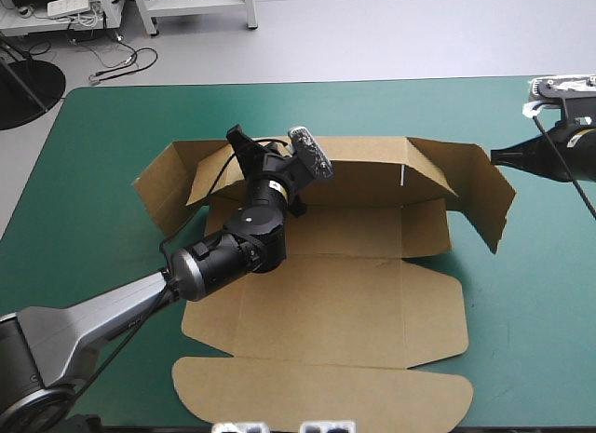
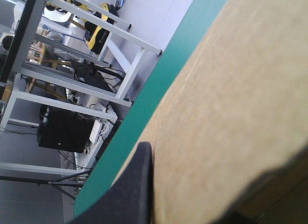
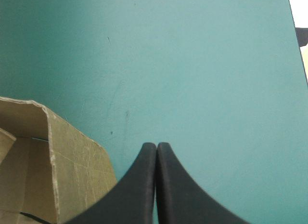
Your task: Fold the box
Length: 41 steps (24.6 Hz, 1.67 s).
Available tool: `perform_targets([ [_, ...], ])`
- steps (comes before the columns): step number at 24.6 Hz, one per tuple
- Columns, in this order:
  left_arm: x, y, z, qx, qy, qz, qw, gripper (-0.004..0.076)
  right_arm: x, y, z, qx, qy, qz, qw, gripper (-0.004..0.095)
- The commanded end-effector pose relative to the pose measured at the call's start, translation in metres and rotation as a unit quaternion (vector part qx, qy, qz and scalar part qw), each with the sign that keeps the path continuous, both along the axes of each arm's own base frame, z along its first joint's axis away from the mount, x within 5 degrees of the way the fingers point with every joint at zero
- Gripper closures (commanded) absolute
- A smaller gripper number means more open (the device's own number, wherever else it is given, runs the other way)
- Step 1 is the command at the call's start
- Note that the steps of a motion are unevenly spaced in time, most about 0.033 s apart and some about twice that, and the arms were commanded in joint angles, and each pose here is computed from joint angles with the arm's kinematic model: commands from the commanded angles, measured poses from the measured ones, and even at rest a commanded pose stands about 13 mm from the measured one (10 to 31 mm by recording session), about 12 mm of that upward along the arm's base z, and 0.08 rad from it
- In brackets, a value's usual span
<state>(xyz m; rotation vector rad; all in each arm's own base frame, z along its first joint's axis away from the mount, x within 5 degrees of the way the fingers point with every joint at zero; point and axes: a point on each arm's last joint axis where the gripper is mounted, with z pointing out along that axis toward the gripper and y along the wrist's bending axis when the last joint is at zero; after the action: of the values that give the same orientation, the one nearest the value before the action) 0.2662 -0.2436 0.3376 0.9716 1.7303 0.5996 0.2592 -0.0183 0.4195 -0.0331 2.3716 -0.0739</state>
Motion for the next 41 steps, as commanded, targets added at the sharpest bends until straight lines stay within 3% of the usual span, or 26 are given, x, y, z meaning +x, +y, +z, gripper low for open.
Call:
perform_targets([
  [1,-0.003,0.007,0.042,-0.051,-0.053,0.005,0.997,0.0733,-0.003,0.001,0.022,0.006,-0.074,-0.004,0.997,0.0928],
  [6,-0.003,0.007,0.043,-0.035,-0.059,0.003,0.998,0.0733,0.018,0.004,0.02,0.043,-0.103,-0.003,0.994,0.0928],
  [13,-0.003,0.007,0.044,-0.018,-0.063,-0.004,0.998,0.0733,0.088,0.019,0.026,0.127,-0.094,0.078,0.984,0.0928],
  [20,-0.003,0.008,0.043,-0.018,-0.062,0.002,0.998,0.0733,0.116,0.027,-0.008,0.153,0.047,0.135,0.978,0.0928],
  [26,-0.003,0.008,0.043,-0.019,-0.062,0.004,0.998,0.0734,0.111,0.029,-0.008,0.156,0.066,0.145,0.975,0.0928],
  [30,-0.003,0.009,0.043,-0.021,-0.062,0.006,0.998,0.0734,0.108,0.033,-0.007,0.182,0.063,0.154,0.969,0.0928],
  [36,-0.003,0.008,0.043,-0.02,-0.061,0.006,0.998,0.0734,0.098,0.037,-0.036,0.195,0.108,0.173,0.959,0.0928],
  [41,-0.002,0.007,0.041,-0.018,-0.058,0.004,0.998,0.0733,0.085,0.041,-0.048,0.207,0.102,0.188,0.955,0.0928],
])
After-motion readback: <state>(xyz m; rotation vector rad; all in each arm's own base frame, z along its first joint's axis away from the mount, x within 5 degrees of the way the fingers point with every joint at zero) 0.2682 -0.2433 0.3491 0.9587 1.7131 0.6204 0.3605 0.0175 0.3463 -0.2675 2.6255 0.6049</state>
